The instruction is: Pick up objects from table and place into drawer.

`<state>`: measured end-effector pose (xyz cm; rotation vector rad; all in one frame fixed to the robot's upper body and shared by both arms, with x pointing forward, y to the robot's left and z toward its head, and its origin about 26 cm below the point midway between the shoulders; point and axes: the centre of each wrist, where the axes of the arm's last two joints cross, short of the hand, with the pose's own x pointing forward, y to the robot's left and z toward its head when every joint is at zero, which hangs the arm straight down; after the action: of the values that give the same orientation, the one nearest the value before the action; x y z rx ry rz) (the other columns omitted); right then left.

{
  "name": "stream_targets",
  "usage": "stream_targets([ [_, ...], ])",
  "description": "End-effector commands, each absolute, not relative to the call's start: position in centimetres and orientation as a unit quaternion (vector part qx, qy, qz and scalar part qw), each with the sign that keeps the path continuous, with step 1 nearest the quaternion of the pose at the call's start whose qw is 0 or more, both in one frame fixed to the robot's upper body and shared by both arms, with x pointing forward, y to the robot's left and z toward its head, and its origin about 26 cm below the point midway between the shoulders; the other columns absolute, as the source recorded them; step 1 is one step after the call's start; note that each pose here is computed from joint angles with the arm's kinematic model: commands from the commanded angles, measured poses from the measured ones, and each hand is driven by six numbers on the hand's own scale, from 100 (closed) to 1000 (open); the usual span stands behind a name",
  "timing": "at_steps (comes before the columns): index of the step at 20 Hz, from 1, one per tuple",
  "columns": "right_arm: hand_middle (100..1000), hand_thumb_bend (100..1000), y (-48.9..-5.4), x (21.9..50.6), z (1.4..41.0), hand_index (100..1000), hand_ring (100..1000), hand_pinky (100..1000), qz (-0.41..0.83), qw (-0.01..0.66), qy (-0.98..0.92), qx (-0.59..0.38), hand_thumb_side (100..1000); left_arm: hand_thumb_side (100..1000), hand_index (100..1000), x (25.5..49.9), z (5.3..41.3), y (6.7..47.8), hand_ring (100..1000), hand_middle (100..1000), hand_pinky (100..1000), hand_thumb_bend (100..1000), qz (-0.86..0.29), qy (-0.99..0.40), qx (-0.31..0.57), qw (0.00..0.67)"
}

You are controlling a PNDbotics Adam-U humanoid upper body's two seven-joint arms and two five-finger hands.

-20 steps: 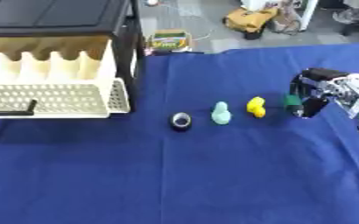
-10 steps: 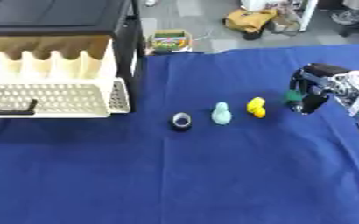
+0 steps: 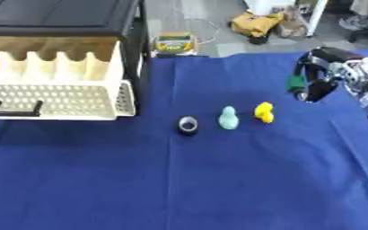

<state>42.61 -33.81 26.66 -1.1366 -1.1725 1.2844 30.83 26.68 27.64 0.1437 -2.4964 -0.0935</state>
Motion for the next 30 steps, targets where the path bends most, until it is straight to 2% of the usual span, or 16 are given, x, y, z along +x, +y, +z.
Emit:
stream_targets([
  [1, 417, 100, -33.0, 41.4, 30.3, 489, 575, 412, 0.528, 0.476, -0.512, -0.482, 122, 1000, 728, 30.5, 28.6, 27.0, 100, 104, 148, 164, -0.04, -0.951, 0.06, 0.302],
  [16, 406, 100, -23.5, 37.0, 38.2, 486, 565, 407, 0.555, 0.376, -0.615, -0.415, 147, 1000, 729, 30.5, 28.8, 26.8, 100, 107, 147, 168, -0.051, -0.949, 0.063, 0.304],
  [30, 382, 100, -13.3, 36.8, 41.2, 475, 536, 385, 0.553, 0.325, -0.699, -0.317, 137, 1000, 729, 30.7, 29.0, 25.6, 100, 108, 147, 168, -0.058, -0.95, 0.035, 0.304],
])
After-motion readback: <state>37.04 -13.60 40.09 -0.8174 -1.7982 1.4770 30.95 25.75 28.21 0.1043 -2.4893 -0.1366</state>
